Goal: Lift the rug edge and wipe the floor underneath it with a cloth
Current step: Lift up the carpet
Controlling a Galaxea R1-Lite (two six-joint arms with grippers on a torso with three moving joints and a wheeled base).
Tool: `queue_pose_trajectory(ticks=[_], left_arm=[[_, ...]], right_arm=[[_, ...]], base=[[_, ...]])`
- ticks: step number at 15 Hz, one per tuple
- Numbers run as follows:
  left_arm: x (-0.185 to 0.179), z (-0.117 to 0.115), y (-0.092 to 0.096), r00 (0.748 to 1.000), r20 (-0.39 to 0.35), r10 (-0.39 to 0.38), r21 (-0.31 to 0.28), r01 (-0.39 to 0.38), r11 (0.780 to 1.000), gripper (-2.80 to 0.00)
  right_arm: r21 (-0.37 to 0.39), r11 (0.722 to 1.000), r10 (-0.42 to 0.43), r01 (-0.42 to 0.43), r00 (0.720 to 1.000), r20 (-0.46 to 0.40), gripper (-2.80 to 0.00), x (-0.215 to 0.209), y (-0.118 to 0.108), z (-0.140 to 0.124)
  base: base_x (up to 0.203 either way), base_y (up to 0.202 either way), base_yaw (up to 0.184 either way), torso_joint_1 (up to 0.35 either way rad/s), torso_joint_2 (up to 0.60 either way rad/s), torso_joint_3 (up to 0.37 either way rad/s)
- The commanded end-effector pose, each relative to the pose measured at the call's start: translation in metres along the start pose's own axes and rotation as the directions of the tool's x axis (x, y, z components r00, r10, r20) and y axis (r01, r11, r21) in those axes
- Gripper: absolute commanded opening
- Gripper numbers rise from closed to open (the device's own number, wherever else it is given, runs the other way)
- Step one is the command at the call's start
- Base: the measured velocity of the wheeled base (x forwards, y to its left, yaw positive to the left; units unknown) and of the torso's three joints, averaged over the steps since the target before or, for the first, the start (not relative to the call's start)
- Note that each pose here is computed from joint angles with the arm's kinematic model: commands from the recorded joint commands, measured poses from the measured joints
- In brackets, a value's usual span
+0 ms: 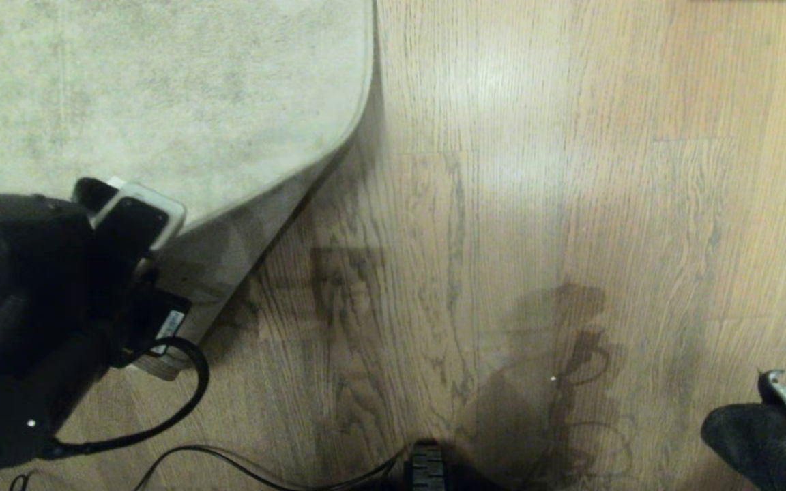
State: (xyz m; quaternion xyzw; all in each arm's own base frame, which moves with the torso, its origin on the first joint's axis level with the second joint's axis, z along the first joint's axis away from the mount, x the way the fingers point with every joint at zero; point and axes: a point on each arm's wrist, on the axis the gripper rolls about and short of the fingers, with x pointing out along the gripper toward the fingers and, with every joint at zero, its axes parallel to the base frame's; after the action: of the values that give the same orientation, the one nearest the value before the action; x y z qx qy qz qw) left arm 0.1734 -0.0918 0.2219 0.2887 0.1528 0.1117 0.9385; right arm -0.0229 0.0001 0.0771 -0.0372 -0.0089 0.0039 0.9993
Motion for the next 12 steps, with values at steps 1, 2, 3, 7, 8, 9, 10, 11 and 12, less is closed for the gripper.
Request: queue_pose_trajectory(ticks=[1, 2, 3, 7, 8, 9, 10, 11, 12], left_arm=[[-0.002, 0.003, 0.029, 0.998, 0.032, 0.048, -0.032, -0.047, 0.998, -2.8], [0.0, 0.004, 0.034, 0.997, 0.046, 0.054, -0.035, -0.052, 0.998, -2.8], [0.003, 0.005, 0.04, 0.996, 0.065, 0.065, -0.04, -0.063, 0.997, -2.8], [0.013, 0.01, 0.056, 0.984, 0.146, 0.101, -0.033, -0.097, 0.995, -2.8], [0.013, 0.01, 0.056, 0.984, 0.145, 0.102, -0.035, -0.098, 0.995, -2.8], [0.013, 0.01, 0.057, 0.984, 0.147, 0.102, -0.034, -0.098, 0.995, -2.8], [0.013, 0.01, 0.057, 0.984, 0.149, 0.101, -0.032, -0.098, 0.995, -2.8], [0.013, 0.01, 0.057, 0.984, 0.148, 0.101, -0.033, -0.097, 0.995, -2.8], [0.013, 0.01, 0.056, 0.984, 0.147, 0.1, -0.028, -0.097, 0.995, -2.8]], right_arm=[[-0.001, 1.0, 0.001, -0.001, 1.0, -0.001, -2.8, 0.0, 0.0, 0.0], [-0.001, 1.0, 0.001, -0.001, 1.0, -0.001, -2.8, 0.0, 0.0, 0.0], [-0.001, 1.0, 0.001, -0.001, 1.0, -0.001, -2.8, 0.0, 0.0, 0.0], [-0.001, 1.0, 0.001, -0.001, 1.0, -0.001, -2.8, 0.0, 0.0, 0.0], [-0.001, 1.0, 0.001, -0.001, 1.0, -0.001, -2.8, 0.0, 0.0, 0.0], [-0.001, 1.0, 0.001, -0.001, 1.0, -0.001, -2.8, 0.0, 0.0, 0.0], [-0.001, 1.0, 0.001, -0.001, 1.0, -0.001, -2.8, 0.0, 0.0, 0.0], [-0.001, 1.0, 0.001, -0.001, 1.0, -0.002, -2.8, 0.0, 0.0, 0.0], [-0.001, 1.0, 0.001, -0.001, 1.0, -0.001, -2.8, 0.0, 0.0, 0.0]], base=[[0.0, 0.0, 0.0, 0.0, 0.0, 0.0], [0.0, 0.0, 0.0, 0.0, 0.0, 0.0], [0.0, 0.0, 0.0, 0.0, 0.0, 0.0], [0.0, 0.0, 0.0, 0.0, 0.0, 0.0], [0.0, 0.0, 0.0, 0.0, 0.0, 0.0], [0.0, 0.0, 0.0, 0.0, 0.0, 0.0], [0.0, 0.0, 0.0, 0.0, 0.0, 0.0], [0.0, 0.0, 0.0, 0.0, 0.0, 0.0], [0.0, 0.0, 0.0, 0.0, 0.0, 0.0]])
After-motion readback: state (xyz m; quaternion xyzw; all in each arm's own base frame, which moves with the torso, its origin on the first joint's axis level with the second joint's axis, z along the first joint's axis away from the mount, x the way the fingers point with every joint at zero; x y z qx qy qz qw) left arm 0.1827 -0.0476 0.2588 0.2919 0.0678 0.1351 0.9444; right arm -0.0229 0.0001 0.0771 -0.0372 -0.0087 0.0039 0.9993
